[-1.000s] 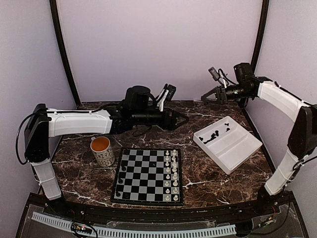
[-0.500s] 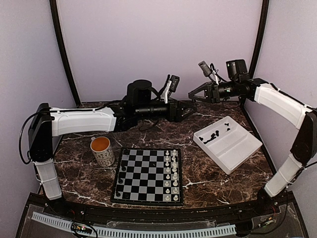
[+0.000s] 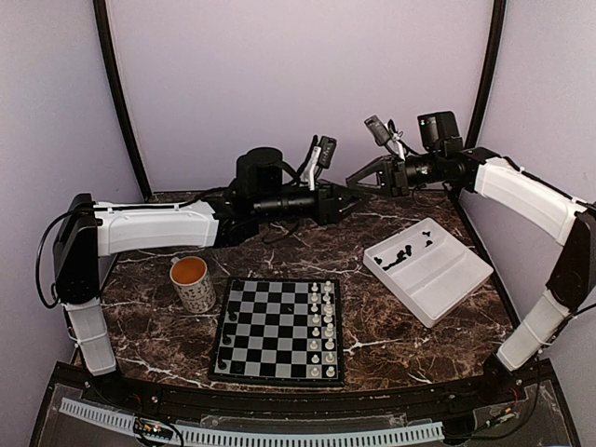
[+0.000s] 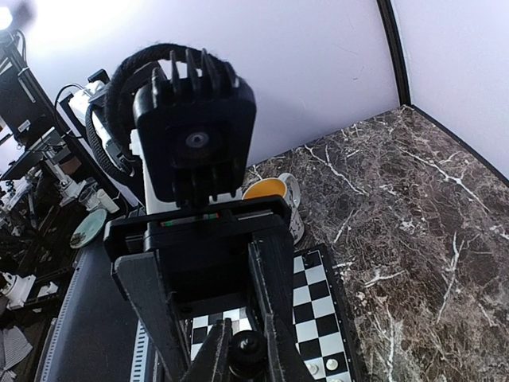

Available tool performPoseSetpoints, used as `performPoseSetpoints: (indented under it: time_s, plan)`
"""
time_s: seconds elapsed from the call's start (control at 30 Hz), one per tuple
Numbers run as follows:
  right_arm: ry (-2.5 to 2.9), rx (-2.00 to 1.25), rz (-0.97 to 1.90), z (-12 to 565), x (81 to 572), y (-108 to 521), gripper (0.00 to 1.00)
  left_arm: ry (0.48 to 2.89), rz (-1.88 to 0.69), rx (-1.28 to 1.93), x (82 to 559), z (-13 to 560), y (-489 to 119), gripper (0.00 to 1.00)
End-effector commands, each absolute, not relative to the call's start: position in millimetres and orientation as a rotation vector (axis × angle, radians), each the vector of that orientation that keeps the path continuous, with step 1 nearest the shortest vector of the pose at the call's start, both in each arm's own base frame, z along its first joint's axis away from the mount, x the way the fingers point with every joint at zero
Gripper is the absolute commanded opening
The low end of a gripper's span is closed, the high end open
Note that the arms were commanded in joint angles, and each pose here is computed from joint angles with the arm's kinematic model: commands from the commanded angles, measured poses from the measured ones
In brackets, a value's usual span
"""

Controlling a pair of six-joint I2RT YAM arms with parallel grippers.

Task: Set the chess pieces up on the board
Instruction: Pass from the right arm to the left

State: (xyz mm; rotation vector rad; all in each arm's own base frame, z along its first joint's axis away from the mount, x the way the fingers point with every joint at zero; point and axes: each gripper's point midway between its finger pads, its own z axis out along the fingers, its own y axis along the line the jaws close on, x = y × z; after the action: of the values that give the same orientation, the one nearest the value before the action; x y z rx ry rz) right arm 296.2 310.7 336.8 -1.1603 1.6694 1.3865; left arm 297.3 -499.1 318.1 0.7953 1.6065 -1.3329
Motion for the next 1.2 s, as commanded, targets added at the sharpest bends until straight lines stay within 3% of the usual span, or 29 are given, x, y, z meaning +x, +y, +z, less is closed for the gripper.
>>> performPoseSetpoints:
  time_s: [0.0, 0.23, 0.37, 0.47, 0.6, 0.9, 1.17]
  plan:
    - [1.596, -1.196, 1.398, 353.4, 280.4, 312.2, 0.15, 1.503, -1.371, 0.806, 288.6, 347.6, -497.4, 0.34]
    - [1.597, -1.192, 1.394, 355.0, 279.2, 311.1, 0.16, 1.498, -1.377, 0.818, 286.4, 348.0, -497.6, 0.13]
    - [1.598, -1.193, 1.407, 357.1, 278.0, 311.1, 0.31, 1.502, -1.363, 0.824, 286.5, 345.6, -496.7, 0.07]
    - [1.595, -1.213, 1.364, 363.5, 278.5, 308.0, 0.46, 1.505, -1.34, 0.836, 286.5, 343.5, -495.4, 0.06]
    - [1.609, -1.265, 1.149, 378.2, 289.8, 300.3, 0.54, 1.55, -1.249, 0.882, 288.3, 328.2, -491.0, 0.04]
    - [1.885, -1.441, 1.022, 320.6, 295.9, 289.6, 0.57, 1.573, -1.058, 0.991, 289.0, 314.2, -477.1, 0.04]
    - [1.91, -1.48, 1.019, 306.9, 290.8, 302.8, 0.6, 1.562, -1.045, 1.038, 283.4, 314.5, -476.0, 0.04]
